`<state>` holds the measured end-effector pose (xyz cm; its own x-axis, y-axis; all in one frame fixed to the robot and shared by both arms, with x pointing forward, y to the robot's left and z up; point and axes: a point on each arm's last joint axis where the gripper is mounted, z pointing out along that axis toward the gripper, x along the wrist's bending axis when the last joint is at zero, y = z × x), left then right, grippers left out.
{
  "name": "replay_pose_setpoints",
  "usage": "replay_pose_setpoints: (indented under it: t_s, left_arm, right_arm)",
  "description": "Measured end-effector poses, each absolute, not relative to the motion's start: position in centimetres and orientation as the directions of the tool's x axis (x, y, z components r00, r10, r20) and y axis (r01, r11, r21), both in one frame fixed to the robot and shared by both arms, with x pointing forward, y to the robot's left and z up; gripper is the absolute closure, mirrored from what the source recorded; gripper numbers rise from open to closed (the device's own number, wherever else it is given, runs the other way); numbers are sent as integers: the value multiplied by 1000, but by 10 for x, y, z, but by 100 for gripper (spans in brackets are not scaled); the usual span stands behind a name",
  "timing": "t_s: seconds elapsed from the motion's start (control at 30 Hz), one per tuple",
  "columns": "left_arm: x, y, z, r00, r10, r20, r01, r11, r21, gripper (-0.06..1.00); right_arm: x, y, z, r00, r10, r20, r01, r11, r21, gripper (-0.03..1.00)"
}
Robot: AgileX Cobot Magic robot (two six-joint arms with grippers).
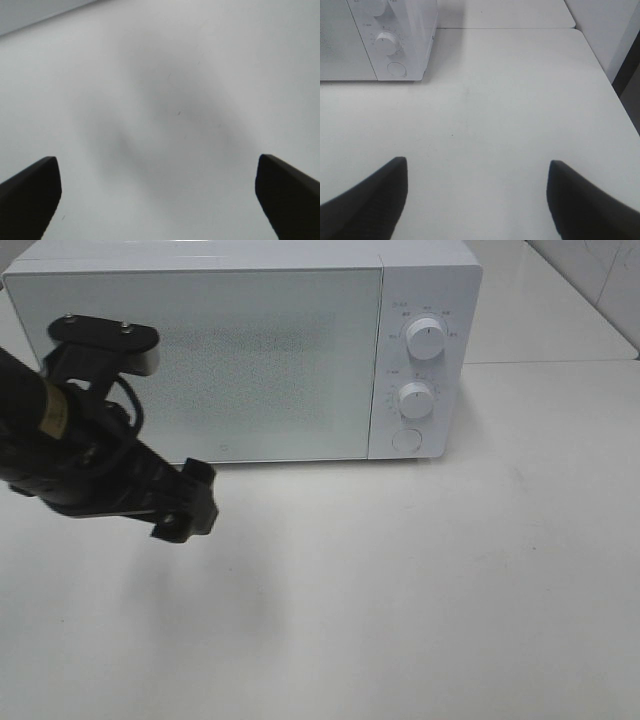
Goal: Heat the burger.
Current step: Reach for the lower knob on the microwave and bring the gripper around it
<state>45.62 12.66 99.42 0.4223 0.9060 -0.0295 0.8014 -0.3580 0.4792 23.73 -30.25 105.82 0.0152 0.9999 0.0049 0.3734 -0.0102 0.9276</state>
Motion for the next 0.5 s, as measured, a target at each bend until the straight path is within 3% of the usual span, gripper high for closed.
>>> replay_pose_setpoints:
  t_s: [0.2, 0.5]
  left_arm:
    - [436, 158, 1017, 343, 939, 17, 872, -325, 367, -3]
    - [437, 262, 1052, 2, 1000, 12, 937, -6, 349, -3]
  right_arm:
    - [237, -303, 1058, 15, 1000, 5, 373, -10, 928, 22]
    - [237, -303, 1058, 15, 1000, 5, 373, -10, 928, 22]
